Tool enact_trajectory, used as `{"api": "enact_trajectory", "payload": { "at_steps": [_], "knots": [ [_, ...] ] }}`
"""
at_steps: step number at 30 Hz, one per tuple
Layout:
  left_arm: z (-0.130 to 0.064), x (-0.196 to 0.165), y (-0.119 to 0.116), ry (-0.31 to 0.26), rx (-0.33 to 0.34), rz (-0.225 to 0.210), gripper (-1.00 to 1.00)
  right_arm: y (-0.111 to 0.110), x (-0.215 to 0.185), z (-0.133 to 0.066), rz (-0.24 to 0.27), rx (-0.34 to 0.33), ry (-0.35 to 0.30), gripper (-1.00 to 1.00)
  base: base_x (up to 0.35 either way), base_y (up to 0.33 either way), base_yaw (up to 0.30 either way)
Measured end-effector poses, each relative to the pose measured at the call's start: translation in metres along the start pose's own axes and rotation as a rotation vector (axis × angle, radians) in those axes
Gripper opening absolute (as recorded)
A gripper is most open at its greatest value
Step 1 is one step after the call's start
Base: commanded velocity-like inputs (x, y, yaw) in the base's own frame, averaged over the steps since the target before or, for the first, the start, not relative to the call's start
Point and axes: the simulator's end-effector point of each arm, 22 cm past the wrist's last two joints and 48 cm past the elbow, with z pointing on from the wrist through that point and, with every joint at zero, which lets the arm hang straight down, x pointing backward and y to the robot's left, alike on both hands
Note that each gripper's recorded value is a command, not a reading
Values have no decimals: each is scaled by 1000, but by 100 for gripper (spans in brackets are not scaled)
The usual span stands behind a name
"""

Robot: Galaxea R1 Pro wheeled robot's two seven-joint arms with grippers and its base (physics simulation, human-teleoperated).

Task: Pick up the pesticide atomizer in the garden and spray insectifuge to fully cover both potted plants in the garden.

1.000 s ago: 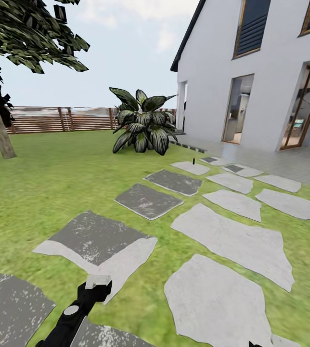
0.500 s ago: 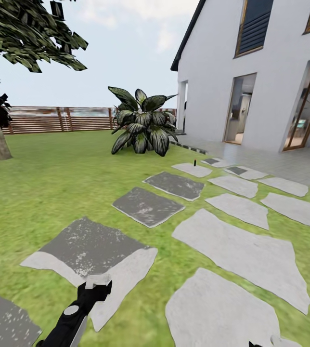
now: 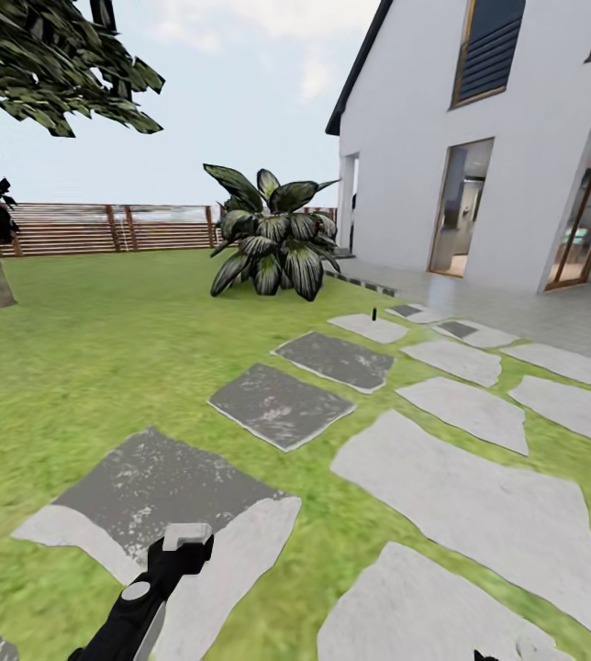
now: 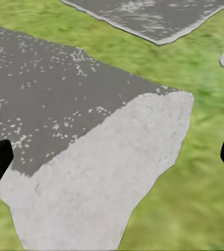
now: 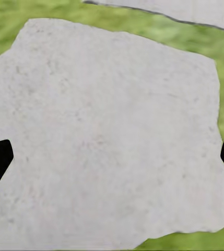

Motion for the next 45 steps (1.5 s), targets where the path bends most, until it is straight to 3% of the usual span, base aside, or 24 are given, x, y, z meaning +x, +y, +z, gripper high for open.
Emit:
{"api": "enact_trajectory", "payload": {
  "at_steps": [17, 45],
  "knots": [
    [0, 0, 0, 0, 0, 0, 100, 0, 0, 0, 0, 0, 0, 100, 336, -4, 0],
    [0, 0, 0, 0, 0, 0, 100, 0, 0, 0, -2, 1, 0, 100, 332, -107, 0]
  ]
}}
